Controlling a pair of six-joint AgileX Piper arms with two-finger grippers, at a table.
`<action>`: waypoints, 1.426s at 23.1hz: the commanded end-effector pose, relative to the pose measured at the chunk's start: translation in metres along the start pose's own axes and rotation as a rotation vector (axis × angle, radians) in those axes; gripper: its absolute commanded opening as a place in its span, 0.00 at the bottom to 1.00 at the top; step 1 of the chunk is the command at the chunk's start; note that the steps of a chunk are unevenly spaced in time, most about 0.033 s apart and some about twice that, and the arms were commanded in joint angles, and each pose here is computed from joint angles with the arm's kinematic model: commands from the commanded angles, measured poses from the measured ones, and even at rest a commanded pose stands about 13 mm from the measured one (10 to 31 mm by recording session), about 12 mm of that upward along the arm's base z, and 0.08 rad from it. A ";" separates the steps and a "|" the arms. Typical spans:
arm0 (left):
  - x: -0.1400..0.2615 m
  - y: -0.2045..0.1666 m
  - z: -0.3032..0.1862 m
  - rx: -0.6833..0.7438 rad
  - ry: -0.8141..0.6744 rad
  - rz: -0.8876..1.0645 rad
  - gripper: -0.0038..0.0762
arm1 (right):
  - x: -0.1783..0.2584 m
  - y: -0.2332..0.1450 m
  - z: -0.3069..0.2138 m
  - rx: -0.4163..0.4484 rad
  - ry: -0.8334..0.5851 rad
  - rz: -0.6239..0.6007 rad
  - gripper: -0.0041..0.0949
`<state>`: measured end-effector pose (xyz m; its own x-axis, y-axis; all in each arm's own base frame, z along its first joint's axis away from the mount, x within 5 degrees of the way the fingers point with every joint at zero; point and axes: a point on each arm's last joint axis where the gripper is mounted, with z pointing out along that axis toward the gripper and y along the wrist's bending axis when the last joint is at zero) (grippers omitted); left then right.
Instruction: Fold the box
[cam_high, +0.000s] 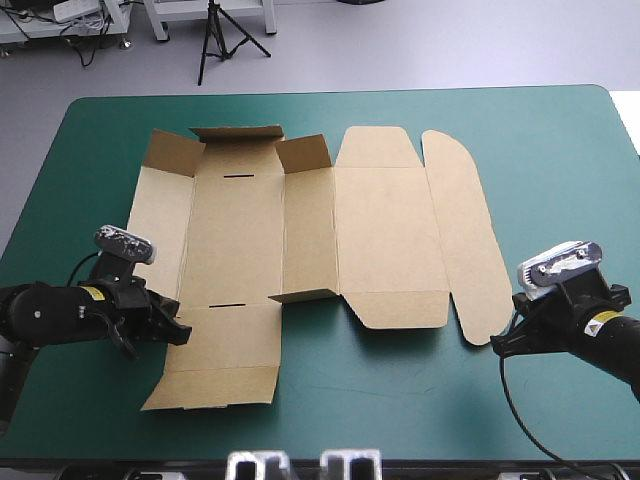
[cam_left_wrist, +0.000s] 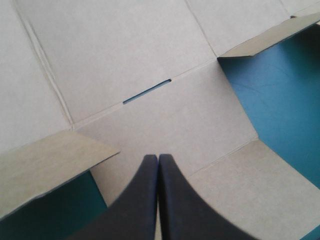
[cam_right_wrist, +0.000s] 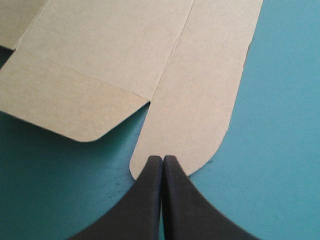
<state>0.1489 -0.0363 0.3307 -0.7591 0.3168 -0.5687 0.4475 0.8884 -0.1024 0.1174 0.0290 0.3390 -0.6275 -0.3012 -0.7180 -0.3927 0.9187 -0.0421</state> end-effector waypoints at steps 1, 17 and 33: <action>-0.006 -0.012 -0.009 0.022 -0.120 0.078 0.04 | -0.013 -0.002 -0.005 0.025 -0.134 0.004 0.02; -0.023 0.009 -0.005 -0.151 -0.183 -0.028 0.07 | -0.008 0.000 -0.008 0.009 -0.086 -0.003 0.02; -0.041 0.195 0.034 0.121 -0.068 -0.528 0.15 | -0.015 -0.001 -0.008 0.026 -0.168 0.011 0.02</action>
<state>0.2775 0.1125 0.2989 -0.8805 -0.1602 -0.4461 0.0544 0.9008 -0.4307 0.1190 0.0303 0.3413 -0.5785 -0.2757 -0.7677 -0.3857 0.9217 -0.0403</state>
